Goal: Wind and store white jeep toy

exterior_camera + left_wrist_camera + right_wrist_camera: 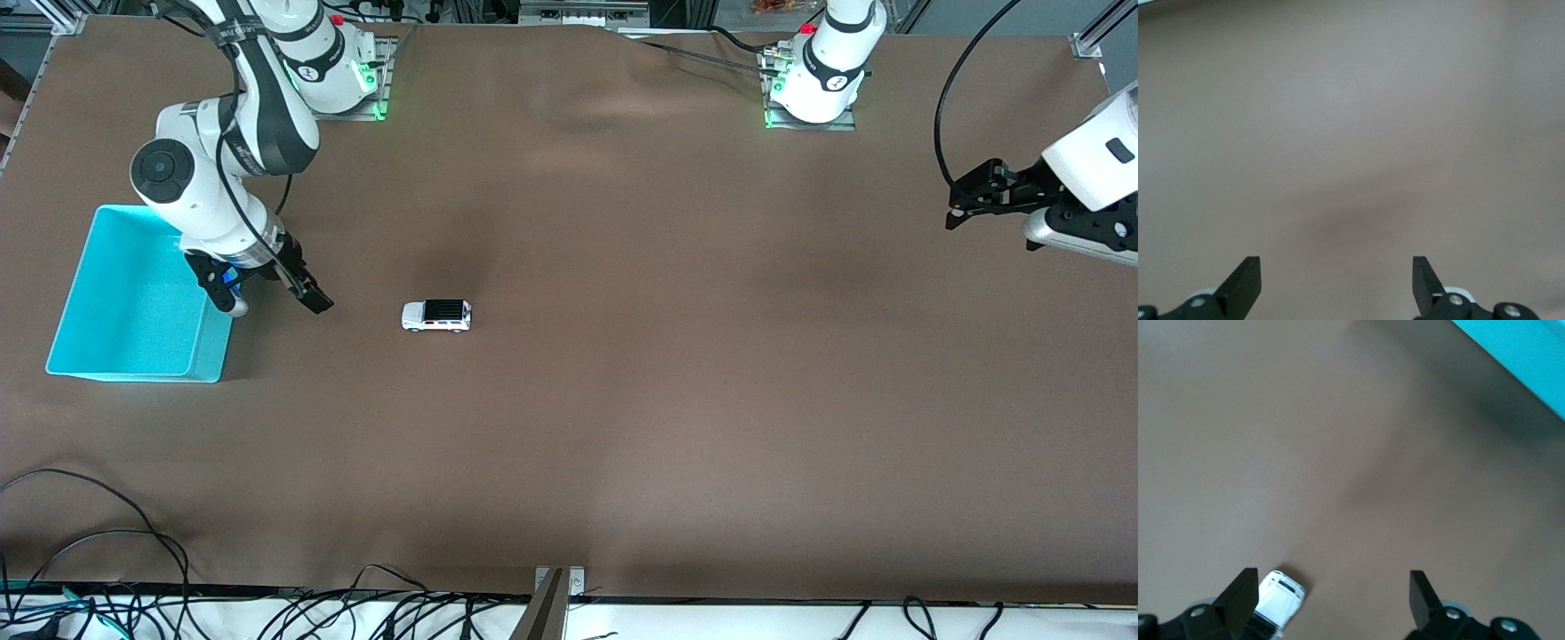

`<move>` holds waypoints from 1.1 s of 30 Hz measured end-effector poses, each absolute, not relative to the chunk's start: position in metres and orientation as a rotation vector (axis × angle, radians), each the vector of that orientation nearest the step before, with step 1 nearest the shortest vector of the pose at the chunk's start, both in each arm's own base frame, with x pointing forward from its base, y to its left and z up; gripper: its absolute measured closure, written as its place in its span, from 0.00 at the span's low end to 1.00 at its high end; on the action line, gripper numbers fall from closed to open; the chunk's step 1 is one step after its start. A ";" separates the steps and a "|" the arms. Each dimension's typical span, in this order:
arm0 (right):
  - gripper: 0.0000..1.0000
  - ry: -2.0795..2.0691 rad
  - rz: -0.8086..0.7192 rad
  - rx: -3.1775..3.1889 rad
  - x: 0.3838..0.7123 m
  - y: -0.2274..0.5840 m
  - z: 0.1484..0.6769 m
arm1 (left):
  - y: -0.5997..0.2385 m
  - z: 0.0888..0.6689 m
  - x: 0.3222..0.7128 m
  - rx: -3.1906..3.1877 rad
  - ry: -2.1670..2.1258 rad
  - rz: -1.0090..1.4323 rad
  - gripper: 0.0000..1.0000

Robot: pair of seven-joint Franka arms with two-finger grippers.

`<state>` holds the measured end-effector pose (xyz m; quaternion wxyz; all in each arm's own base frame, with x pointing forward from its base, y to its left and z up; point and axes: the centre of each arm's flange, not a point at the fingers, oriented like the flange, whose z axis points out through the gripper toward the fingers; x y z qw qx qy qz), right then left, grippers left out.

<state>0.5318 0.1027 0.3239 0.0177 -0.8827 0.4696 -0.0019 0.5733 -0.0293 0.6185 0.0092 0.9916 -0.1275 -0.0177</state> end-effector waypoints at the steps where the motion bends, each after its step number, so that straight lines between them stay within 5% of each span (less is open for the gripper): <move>1: 0.00 1.509 -0.010 -2.711 0.532 0.104 0.323 | -0.029 0.619 0.574 3.097 -0.398 -0.054 0.00; 13: 0.00 1.857 -0.030 -2.412 0.526 0.169 0.306 | -0.029 0.618 0.577 3.096 -0.398 -0.053 0.00; 33: 0.00 1.866 0.035 -2.313 0.510 0.271 0.247 | -0.028 0.621 0.584 3.095 -0.397 -0.021 0.00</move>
